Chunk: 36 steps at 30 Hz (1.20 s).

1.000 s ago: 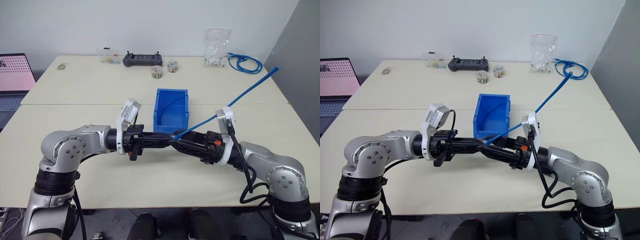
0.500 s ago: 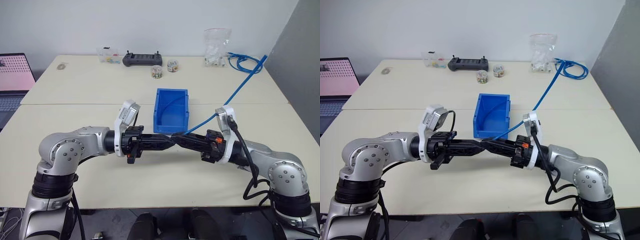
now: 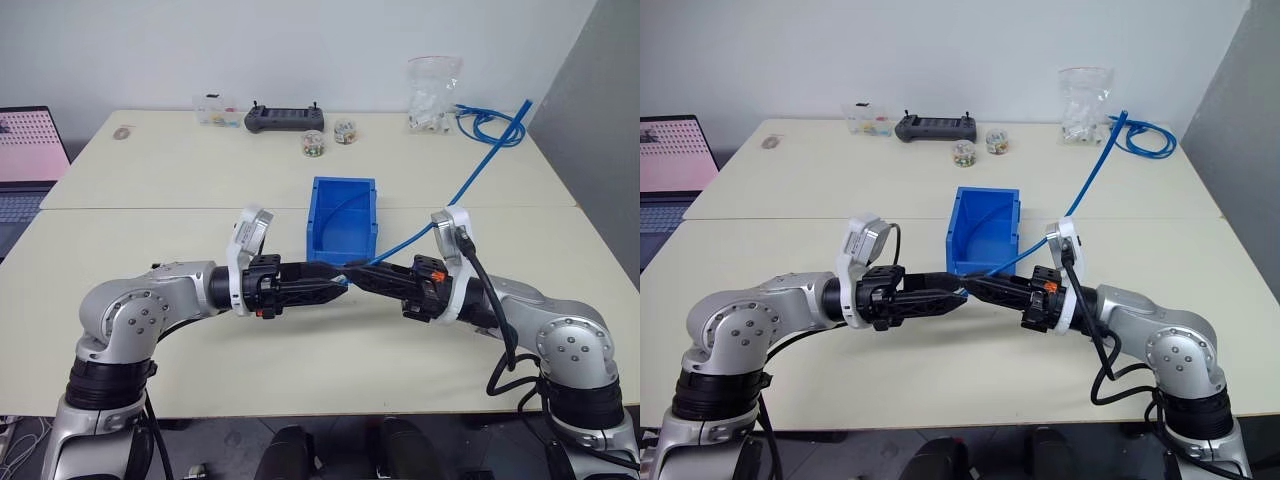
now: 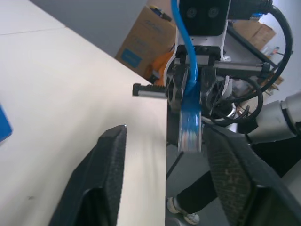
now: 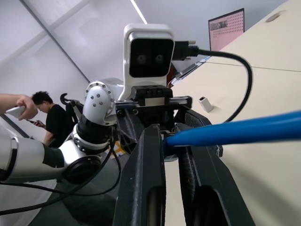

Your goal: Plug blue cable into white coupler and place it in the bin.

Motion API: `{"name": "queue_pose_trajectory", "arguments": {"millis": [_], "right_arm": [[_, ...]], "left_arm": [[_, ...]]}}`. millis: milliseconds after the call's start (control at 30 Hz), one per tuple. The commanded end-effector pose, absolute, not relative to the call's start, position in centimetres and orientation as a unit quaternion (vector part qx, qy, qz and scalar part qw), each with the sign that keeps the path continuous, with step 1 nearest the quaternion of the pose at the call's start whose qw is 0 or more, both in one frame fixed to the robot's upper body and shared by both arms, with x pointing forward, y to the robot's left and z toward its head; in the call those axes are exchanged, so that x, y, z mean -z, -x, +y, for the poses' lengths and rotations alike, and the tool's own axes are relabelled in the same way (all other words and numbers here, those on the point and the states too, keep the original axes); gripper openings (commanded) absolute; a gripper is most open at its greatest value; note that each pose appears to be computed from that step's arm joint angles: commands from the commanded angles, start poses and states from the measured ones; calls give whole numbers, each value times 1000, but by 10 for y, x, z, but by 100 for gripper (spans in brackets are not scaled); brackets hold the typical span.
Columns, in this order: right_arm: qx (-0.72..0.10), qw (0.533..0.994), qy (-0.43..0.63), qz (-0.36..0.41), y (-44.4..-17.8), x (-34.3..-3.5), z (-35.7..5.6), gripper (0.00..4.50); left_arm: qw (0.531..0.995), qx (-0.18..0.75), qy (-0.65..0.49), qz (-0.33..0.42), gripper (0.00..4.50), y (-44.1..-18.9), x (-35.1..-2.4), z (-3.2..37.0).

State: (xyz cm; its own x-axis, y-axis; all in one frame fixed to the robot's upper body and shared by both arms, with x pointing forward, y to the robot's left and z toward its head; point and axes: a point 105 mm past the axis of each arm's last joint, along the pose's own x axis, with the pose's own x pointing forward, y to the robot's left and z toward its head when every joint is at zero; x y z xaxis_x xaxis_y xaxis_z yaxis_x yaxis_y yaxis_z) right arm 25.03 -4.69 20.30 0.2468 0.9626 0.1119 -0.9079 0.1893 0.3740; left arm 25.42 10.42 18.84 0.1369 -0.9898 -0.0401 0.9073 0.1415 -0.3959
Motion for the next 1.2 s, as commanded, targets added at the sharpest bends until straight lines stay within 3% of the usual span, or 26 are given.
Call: {"name": "queue_pose_trajectory", "arguments": {"millis": [33,167,367,567,767,1200], "right_arm": [[-586,791,-169,51,-265,-203,-53,11],[-556,817,-146,50,-281,-191,-59,11],[-560,819,-116,50,-282,-179,-53,11],[-565,816,-109,49,-282,-173,-48,11],[-569,815,-105,44,-286,-175,-44,11],[-575,811,-99,41,-285,-177,-41,11]], "left_arm": [[756,632,111,129,371,-242,-195,114],[829,534,100,134,450,-249,-170,134],[954,280,16,109,450,-271,-123,187],[994,41,-27,100,450,-274,-106,253],[986,-48,-50,155,450,-273,-90,300],[984,-11,-56,166,450,-308,-106,330]]}}
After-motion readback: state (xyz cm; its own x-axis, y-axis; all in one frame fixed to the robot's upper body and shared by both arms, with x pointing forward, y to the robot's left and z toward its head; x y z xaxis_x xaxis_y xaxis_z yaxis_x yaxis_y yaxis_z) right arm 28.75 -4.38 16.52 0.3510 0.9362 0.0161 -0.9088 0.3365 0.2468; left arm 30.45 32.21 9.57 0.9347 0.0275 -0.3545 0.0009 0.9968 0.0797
